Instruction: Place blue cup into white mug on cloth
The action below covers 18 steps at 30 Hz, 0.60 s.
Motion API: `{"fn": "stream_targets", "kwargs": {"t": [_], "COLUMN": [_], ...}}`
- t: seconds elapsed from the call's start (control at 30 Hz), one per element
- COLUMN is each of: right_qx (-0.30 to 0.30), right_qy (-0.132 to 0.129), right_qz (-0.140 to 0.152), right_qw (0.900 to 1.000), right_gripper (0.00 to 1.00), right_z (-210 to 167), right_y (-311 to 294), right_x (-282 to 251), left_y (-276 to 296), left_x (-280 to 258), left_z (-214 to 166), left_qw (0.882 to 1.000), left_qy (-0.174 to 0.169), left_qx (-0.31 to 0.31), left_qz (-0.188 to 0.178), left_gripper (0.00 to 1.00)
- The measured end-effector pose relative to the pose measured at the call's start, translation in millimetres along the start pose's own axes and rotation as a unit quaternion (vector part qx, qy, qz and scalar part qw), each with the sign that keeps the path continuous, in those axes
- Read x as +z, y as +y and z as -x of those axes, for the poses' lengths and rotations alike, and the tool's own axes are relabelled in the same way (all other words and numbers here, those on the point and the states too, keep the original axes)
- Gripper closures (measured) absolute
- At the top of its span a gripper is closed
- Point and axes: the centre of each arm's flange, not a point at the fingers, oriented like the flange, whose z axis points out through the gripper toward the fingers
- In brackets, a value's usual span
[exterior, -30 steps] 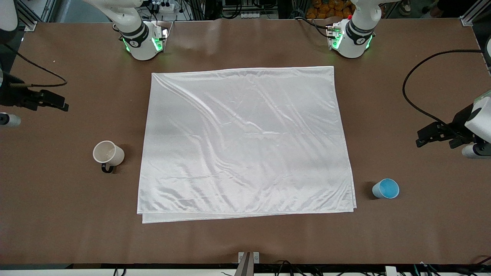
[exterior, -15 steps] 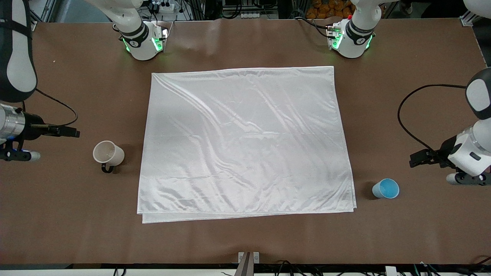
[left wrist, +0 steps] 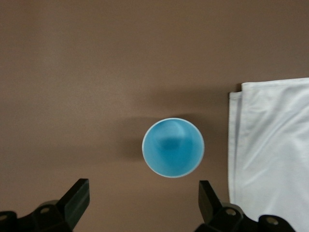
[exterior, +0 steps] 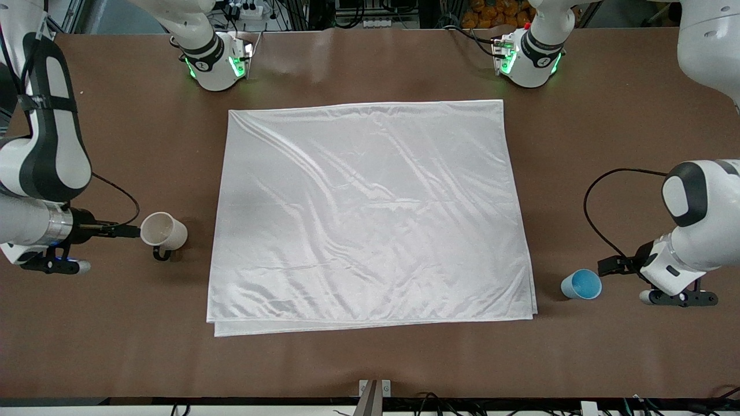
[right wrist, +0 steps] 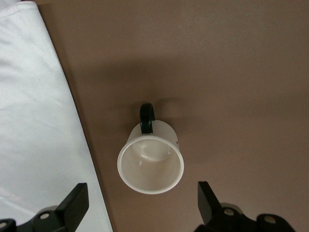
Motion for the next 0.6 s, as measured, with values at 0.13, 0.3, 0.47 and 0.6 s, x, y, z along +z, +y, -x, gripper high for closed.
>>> {"fn": "stream_targets", "kwargs": {"t": [0.13, 0.3, 0.47, 0.6], "right_qx": [0.001, 0.0, -0.004, -0.009], "right_qy": [0.007, 0.017, 0.011, -0.002], "right_qz": [-0.001, -0.002, -0.003, -0.001], "right_qw": [1.0, 1.0, 1.0, 1.0], "right_gripper": [0.0, 0.0, 0.0, 0.0], "right_z": [-10.6, -21.3, -27.4, -30.2], "right_y": [1.1, 0.6, -4.0, -9.7], "right_x": [20.1, 40.7, 63.6, 84.7], "left_y": [-4.1, -4.6, -4.4, -4.3], "left_x": [16.6, 30.3, 46.9, 61.6], "left_z": [-1.0, -2.5, -4.9, -6.2], "left_qw": [1.0, 1.0, 1.0, 1.0], "left_qy": [-0.002, 0.001, 0.009, 0.015], "left_qx": [0.007, 0.011, 0.012, 0.012], "left_qz": [-0.008, -0.012, -0.01, -0.008], "left_gripper": [0.0, 0.0, 0.0, 0.0]}}
